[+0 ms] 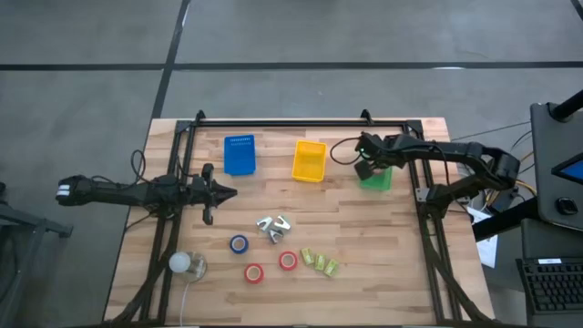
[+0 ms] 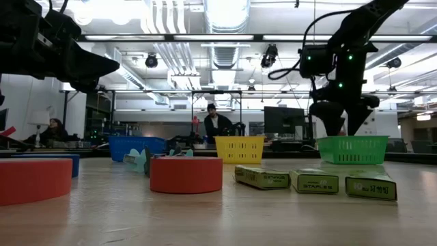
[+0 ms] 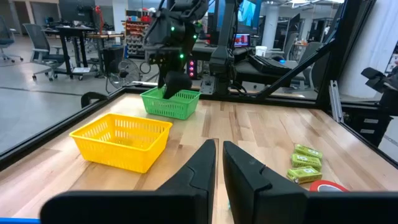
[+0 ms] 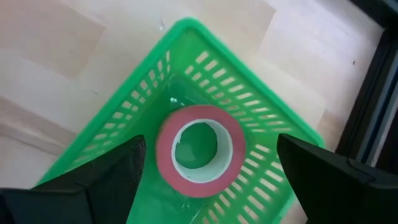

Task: Pick and place Stapler, Stapler remover, tape
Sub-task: Put the right green staple box into the yellow bin

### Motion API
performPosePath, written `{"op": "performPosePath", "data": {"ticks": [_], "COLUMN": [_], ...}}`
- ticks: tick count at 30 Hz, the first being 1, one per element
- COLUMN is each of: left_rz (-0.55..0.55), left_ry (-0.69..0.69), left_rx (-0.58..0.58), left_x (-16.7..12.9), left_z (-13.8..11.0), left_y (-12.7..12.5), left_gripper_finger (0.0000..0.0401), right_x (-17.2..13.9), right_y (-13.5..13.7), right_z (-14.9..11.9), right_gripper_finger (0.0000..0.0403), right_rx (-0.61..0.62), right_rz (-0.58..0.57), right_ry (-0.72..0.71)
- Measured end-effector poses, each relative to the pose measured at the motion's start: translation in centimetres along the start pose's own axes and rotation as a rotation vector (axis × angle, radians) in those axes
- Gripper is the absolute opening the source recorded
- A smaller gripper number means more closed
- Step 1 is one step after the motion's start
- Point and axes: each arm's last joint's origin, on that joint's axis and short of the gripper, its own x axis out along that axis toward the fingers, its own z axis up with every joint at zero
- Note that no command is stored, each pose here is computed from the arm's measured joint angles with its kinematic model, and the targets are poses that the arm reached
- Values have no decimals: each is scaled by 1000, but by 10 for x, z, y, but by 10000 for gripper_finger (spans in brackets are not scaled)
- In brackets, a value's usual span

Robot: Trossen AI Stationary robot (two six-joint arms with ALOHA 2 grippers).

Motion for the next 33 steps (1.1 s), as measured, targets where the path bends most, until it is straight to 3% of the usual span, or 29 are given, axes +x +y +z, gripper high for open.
{"op": "performPosePath", "data": {"ticks": [7, 13, 24, 33], "left_rz": [0, 0, 0, 0], "left_ry": [0, 0, 1, 1], "left_rx": [0, 0, 0, 0], "left_x": [0, 0, 0, 0], "left_z": [0, 0, 0, 0], "left_y": [0, 0, 0, 0], "left_gripper_finger": [35, 35, 35, 35], "right_x": [-26, -46, -90, -116], "right_y": [4, 32, 84, 121], "right_z": [-4, -19, -83, -134], "right_gripper_finger": [359, 359, 359, 359], "right_rx": [-22, -158, -237, -303], "right_rz": [90, 243, 536, 700], "right_ry": [-91, -144, -105, -79]}}
